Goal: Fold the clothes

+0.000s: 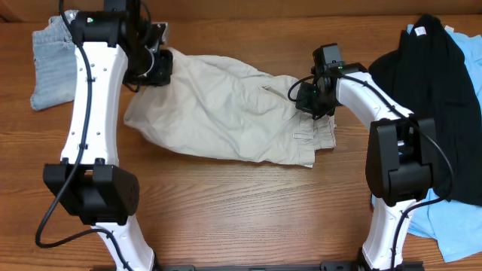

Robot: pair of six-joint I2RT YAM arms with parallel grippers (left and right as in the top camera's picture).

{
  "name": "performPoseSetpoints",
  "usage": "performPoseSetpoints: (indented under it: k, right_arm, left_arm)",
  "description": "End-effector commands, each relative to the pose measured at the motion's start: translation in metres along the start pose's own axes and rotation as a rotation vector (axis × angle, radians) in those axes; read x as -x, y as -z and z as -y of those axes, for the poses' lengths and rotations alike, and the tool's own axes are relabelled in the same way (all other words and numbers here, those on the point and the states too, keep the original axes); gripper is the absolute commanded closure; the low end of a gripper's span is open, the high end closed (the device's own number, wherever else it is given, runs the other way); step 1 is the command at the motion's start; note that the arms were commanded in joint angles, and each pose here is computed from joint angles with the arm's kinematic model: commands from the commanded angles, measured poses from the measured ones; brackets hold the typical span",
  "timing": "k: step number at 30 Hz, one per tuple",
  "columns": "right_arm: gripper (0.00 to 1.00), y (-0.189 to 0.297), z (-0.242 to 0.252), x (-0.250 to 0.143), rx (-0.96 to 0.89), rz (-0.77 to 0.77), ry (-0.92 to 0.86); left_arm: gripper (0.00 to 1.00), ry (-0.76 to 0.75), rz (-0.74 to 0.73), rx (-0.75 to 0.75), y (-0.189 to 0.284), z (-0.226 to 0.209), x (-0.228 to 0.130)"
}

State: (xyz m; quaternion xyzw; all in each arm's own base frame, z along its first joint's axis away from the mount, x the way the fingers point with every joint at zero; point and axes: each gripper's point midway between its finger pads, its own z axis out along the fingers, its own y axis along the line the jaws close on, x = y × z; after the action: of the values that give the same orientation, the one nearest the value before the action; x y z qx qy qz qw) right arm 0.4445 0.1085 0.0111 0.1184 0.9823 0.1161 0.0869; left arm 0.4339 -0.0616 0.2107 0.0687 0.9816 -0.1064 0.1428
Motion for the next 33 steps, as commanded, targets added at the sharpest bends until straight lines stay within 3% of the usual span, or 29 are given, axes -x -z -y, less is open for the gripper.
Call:
performPoseSetpoints:
  k: [1,9,20,28,33]
  right_arm:
    - [0.96,-0.013,0.011,-0.011,-0.020,-0.050,-0.023]
    - [0.96,-0.013,0.011,-0.013,-0.020,-0.061,-0.025]
    - [0.96,-0.013,0.011,-0.014,-0.021,-0.062,-0.026]
    - [0.96,-0.005,0.005,-0.008,0.058,-0.074,-0.049]
    - [0.96,0.049,-0.009,0.023,0.176,0.006,-0.068]
  left_arm:
    - [0.96,-0.062,0.057,-0.009,0.005,0.031,0.013]
    - [0.96,-0.137,0.074,-0.087,-0.042,0.123,0.026]
    - [0.96,-0.156,0.019,-0.175,-0.128,0.240,0.004]
    - [0.96,-0.121,0.011,-0.193,-0.147,0.265,-0.005]
    - [0.96,-0.123,0.016,-0.196,-0.148,0.266,-0.003]
